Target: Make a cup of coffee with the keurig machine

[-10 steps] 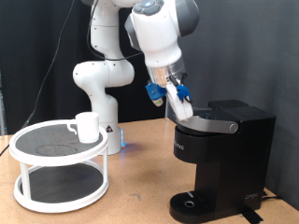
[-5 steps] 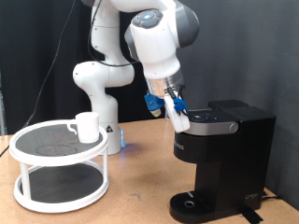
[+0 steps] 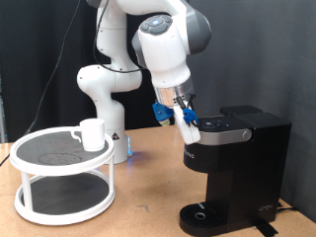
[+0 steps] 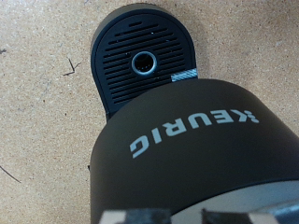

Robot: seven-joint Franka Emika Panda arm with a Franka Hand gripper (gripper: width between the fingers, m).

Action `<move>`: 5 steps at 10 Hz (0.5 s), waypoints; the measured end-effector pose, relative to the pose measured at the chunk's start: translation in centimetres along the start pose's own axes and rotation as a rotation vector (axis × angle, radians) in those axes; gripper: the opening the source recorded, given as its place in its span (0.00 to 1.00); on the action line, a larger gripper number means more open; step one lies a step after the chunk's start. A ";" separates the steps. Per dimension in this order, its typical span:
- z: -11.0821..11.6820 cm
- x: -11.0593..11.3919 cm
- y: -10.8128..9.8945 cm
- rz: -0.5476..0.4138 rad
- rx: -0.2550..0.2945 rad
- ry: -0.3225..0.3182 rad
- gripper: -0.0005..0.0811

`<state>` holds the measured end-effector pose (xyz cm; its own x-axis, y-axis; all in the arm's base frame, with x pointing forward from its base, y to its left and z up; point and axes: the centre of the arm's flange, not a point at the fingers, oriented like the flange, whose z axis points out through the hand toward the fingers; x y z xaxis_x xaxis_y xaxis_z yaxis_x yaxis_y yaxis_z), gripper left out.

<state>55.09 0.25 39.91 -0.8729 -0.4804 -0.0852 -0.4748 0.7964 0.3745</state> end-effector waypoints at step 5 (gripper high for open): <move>-0.6 0.2 0.1 -0.140 0.083 -0.180 0.01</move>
<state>54.91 0.06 40.46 -0.8001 -0.5212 -0.2969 -0.5940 0.7574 0.2711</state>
